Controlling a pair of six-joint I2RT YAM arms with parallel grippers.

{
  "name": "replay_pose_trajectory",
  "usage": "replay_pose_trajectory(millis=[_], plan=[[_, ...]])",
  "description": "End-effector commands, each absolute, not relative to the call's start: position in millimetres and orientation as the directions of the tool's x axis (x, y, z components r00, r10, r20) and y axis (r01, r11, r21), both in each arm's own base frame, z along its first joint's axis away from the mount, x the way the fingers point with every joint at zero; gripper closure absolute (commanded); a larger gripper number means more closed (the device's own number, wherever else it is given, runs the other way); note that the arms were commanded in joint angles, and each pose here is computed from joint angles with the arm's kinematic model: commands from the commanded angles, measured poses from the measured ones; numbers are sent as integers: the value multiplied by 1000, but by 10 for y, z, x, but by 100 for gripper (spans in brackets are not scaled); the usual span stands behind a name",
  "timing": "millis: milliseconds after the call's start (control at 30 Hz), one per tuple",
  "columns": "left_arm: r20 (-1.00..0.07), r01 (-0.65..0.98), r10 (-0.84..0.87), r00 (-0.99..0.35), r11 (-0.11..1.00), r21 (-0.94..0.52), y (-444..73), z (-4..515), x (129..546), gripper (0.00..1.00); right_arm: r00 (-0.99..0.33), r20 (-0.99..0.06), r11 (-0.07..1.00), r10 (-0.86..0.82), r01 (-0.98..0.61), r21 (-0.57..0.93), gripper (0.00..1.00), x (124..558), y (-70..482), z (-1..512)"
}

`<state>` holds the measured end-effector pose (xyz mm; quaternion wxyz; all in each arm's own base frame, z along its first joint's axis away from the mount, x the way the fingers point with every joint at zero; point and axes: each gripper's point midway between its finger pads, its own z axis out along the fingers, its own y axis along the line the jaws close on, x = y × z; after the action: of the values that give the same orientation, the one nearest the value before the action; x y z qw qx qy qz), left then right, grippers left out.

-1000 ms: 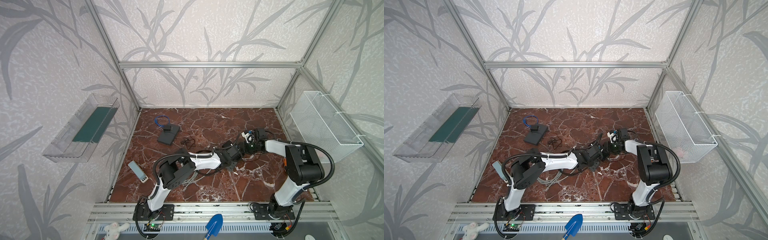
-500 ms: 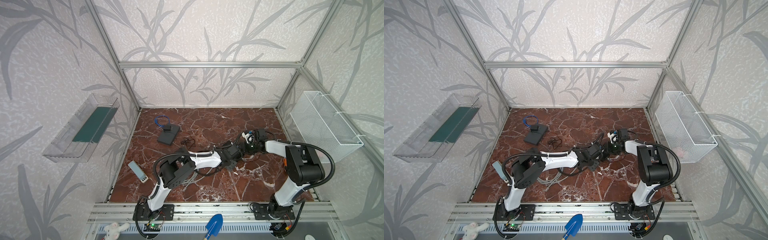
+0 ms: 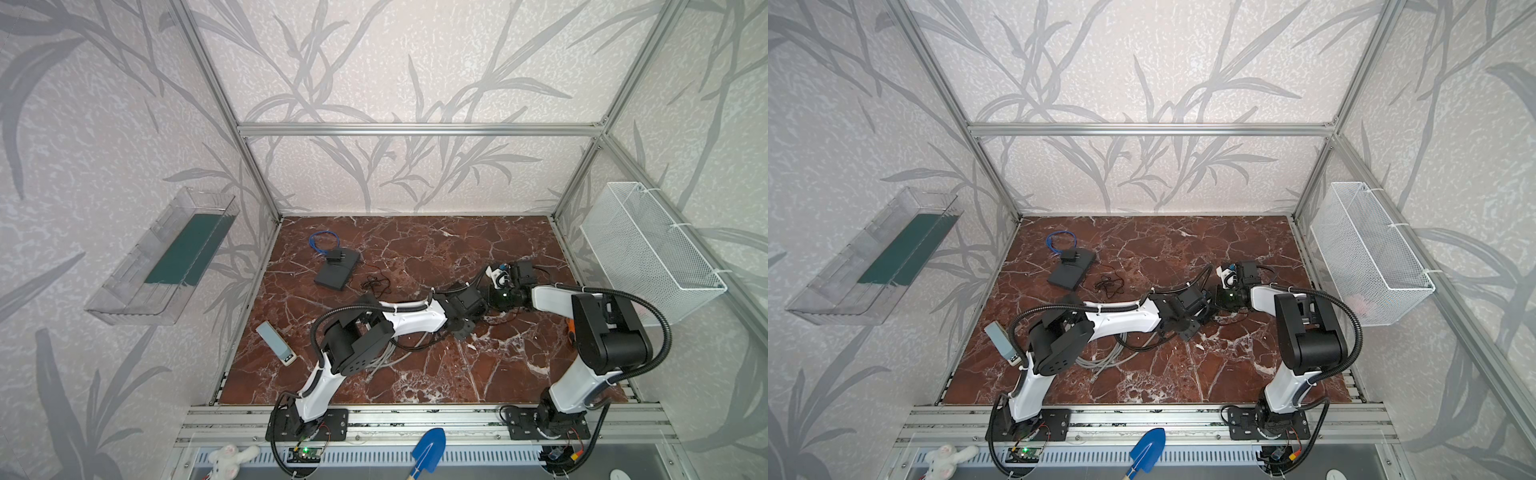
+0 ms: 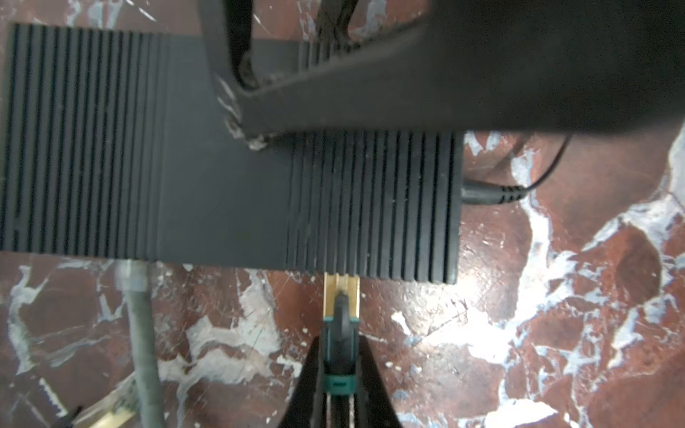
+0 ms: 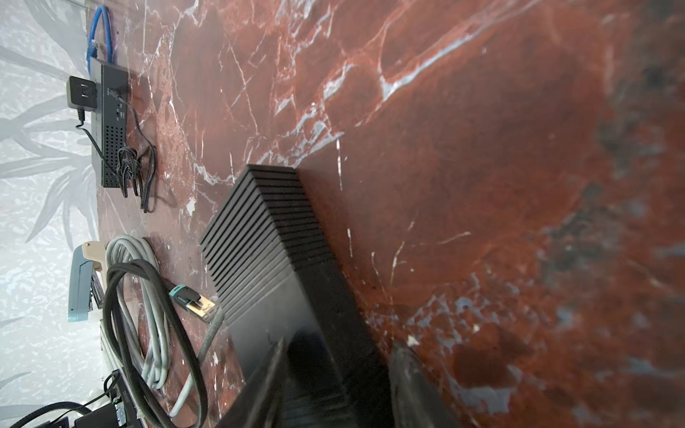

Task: Insert the plug into the switch port
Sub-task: 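Align the plug with the box port using left gripper while right steadies box, then push the plug into the box port with left gripper while right holds box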

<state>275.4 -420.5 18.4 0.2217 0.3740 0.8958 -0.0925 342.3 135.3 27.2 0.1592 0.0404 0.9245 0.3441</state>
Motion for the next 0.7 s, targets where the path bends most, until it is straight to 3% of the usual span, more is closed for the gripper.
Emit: replay_pose_trajectory(millis=[0,667], plan=[[-412,666,608,-679,746,3,-4068,-291,2713,96,-986,-87,682,139,32,731,56,2942,1592,264],[-659,726,543,-521,688,-7,-4678,60,3201,97,-999,8,514,-41,-14,858,62,2376,2011,348]])
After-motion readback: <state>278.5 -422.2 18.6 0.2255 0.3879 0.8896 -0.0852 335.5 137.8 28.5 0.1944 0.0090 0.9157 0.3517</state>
